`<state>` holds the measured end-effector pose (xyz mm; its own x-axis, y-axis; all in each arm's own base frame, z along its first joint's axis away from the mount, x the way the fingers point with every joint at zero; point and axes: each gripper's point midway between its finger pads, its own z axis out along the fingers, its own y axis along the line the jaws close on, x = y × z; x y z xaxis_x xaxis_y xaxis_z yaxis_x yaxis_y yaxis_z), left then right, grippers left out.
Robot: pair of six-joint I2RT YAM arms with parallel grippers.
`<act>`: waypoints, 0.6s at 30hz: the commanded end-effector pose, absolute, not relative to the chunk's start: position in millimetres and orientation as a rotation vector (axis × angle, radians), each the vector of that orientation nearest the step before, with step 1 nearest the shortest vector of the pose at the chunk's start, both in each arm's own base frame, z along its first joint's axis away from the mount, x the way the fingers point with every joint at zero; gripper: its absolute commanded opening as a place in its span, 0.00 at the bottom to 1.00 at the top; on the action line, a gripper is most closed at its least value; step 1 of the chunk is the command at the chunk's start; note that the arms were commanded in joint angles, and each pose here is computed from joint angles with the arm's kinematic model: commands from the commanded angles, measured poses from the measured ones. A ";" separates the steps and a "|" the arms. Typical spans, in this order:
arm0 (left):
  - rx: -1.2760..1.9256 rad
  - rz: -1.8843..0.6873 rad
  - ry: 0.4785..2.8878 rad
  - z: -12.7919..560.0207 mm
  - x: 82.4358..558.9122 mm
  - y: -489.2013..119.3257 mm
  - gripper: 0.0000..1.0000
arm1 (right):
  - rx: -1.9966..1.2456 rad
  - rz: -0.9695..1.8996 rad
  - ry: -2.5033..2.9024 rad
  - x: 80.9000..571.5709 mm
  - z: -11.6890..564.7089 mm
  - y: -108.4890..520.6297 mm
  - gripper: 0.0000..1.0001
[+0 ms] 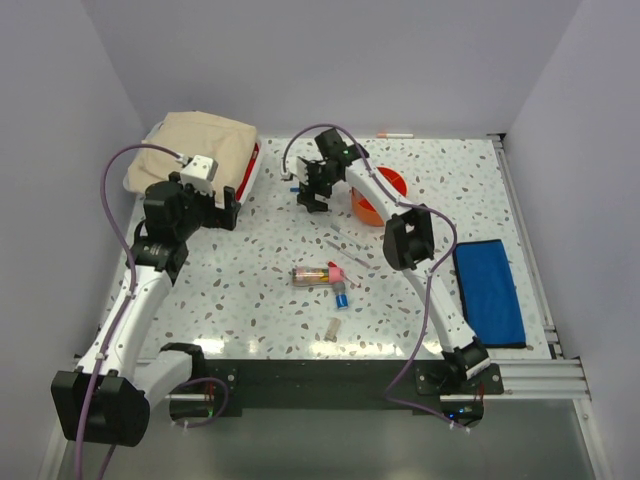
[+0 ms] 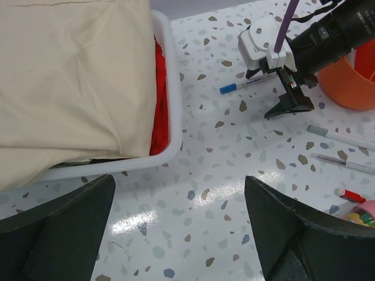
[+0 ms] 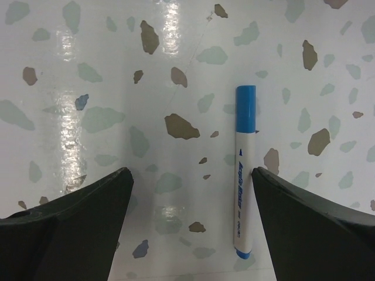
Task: Sort the stationery into containers
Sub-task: Move the pen to the center of the board.
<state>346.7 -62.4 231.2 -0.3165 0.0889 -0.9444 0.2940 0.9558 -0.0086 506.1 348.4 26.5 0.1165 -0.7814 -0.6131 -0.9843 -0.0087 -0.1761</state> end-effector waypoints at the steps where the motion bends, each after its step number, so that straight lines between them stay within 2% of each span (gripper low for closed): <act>1: 0.272 -0.223 1.808 252.1 354.5 -61.9 0.97 | -2.048 0.522 1.922 455.1 -38.3 305.7 0.90; 7: 0.247 -0.296 1.779 252.2 356.5 -69.4 0.97 | -2.026 0.542 1.940 457.9 -42.1 301.6 0.88; 14: 0.264 -0.302 1.733 255.8 357.9 -70.8 0.97 | -2.131 0.582 1.893 442.7 -36.9 291.6 0.73; 18: 0.274 -0.310 1.734 259.0 359.4 -72.2 0.96 | -2.131 0.565 1.911 442.9 -38.0 287.9 0.69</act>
<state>353.2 -70.3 237.6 -0.2530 0.0260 -0.9671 0.3307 0.9417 -0.0612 483.2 336.3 21.6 0.1565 -0.7835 -0.6013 -0.9875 -0.1113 -0.1119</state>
